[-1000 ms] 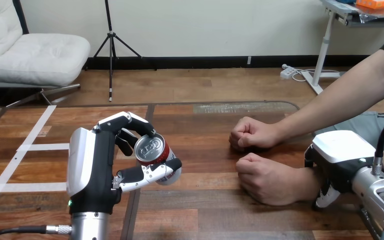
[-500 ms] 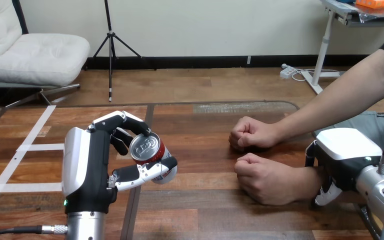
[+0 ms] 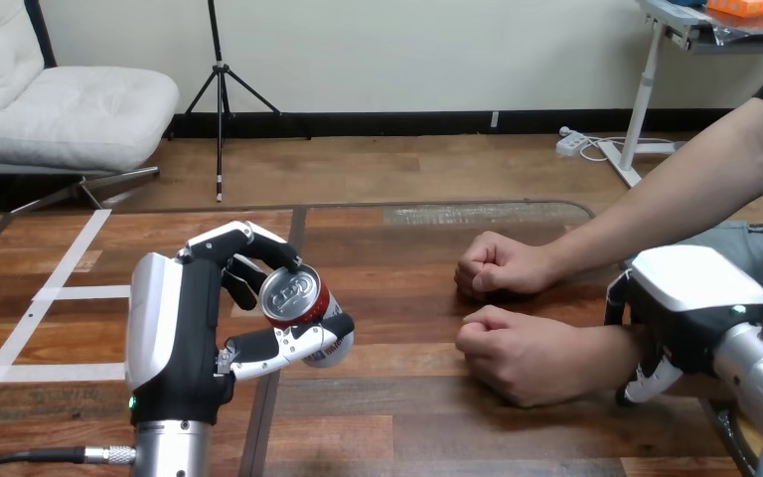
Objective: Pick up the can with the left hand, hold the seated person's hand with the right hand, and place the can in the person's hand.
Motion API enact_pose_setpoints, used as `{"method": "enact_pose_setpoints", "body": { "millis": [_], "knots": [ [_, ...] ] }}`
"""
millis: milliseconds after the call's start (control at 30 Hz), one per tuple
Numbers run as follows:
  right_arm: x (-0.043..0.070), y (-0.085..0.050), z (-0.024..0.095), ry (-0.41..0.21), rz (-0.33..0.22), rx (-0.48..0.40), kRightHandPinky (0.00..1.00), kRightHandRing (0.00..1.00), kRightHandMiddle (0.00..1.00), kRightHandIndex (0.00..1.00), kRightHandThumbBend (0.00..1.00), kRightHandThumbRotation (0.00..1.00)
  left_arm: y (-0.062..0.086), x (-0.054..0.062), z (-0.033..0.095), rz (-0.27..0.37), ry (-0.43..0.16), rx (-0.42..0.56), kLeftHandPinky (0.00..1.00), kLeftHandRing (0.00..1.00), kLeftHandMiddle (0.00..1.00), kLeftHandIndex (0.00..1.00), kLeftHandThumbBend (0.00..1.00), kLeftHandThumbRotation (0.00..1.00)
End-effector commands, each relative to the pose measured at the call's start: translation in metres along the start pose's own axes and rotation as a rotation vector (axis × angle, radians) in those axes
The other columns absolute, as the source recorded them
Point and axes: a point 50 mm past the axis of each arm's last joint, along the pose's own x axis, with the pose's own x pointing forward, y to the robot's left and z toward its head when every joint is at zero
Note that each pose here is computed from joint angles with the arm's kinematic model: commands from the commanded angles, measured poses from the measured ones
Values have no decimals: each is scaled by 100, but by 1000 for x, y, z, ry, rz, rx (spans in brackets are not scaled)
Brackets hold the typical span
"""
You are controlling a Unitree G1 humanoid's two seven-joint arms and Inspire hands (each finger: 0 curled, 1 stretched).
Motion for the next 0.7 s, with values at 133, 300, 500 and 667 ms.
{"method": "enact_pose_setpoints", "body": {
  "millis": [133,300,500,667],
  "knots": [
    [-5,-42,-1,-7,-148,-10,34,42,49,53,83,0,5,15,17,41,-108,-21,29,35,39,41,76,0],
    [-6,-44,1,-11,-168,-7,32,40,48,53,84,0,4,14,16,41,-104,-22,29,35,39,41,76,0],
    [-7,-46,2,-5,-163,-7,32,40,48,53,82,0,3,13,15,42,-97,-27,29,35,40,41,76,0],
    [-7,-48,4,-13,-174,-6,35,42,50,54,82,0,3,13,13,44,-101,-23,29,35,40,41,75,0]
  ]
}}
